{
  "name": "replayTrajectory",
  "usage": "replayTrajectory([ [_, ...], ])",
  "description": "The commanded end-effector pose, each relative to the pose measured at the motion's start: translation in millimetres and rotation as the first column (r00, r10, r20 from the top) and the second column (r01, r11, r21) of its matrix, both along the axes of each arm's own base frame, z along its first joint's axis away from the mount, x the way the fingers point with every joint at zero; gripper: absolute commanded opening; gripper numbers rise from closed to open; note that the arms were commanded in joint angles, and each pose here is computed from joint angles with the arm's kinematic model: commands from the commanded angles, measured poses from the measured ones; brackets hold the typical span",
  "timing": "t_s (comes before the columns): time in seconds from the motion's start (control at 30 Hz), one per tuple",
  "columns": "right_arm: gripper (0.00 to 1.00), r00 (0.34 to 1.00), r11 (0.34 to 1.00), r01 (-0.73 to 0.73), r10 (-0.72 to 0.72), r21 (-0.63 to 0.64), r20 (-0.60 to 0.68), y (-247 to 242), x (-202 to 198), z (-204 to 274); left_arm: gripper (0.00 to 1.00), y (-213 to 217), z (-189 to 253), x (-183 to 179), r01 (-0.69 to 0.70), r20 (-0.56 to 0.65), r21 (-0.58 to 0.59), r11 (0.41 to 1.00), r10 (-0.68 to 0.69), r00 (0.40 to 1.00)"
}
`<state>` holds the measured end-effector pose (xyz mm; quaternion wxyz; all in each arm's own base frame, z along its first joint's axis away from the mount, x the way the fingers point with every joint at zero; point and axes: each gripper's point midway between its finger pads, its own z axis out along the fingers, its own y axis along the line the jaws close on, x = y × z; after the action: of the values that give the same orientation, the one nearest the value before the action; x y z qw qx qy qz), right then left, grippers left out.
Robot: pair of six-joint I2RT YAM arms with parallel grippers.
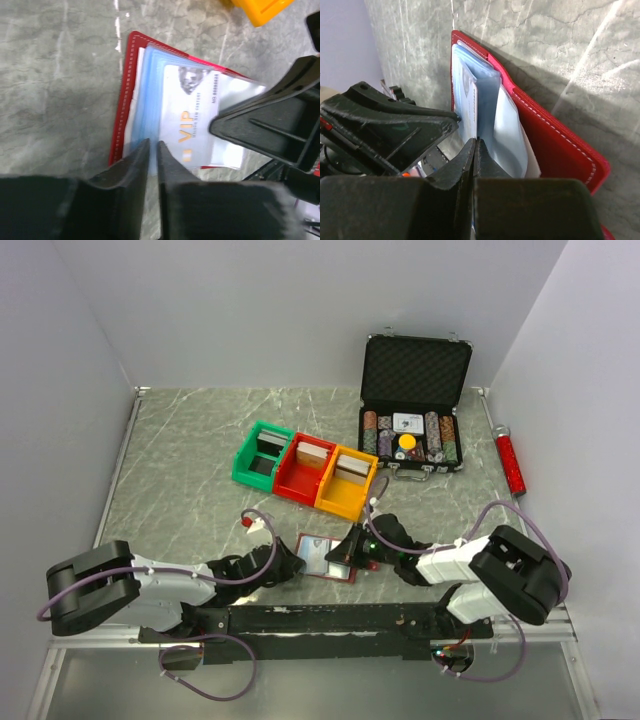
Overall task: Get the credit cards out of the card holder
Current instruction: Remove the credit card from the card holder.
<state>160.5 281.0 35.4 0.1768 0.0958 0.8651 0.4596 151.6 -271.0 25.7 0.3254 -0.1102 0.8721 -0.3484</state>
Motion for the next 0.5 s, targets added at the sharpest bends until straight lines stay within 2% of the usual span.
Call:
replayTrajectory([
  [0.0, 0.00, 0.999, 1.000, -0.001, 0.001, -0.008, 0.037, -4, -1, 3, 0.14, 49, -57, -27, 0.038, -0.110, 0.240, 0.970, -0.012, 0.994],
  [0.1, 0.00, 0.999, 1.000, 0.000, 0.000, -0.012, 0.039, -5, -2, 3, 0.06, 50, -57, -27, 0.035, -0.110, 0.240, 0.970, -0.009, 0.994],
  [0.27, 0.00, 0.999, 1.000, 0.011, -0.011, -0.017, 0.040, -10, -3, 1, 0.01, 53, -57, -27, 0.026, -0.108, 0.235, 0.972, 0.000, 0.994],
  [0.47, 0.00, 0.999, 0.999, 0.018, -0.016, -0.027, 0.049, -15, -5, 2, 0.00, 54, -57, -27, 0.018, -0.110, 0.228, 0.973, 0.008, 0.994],
])
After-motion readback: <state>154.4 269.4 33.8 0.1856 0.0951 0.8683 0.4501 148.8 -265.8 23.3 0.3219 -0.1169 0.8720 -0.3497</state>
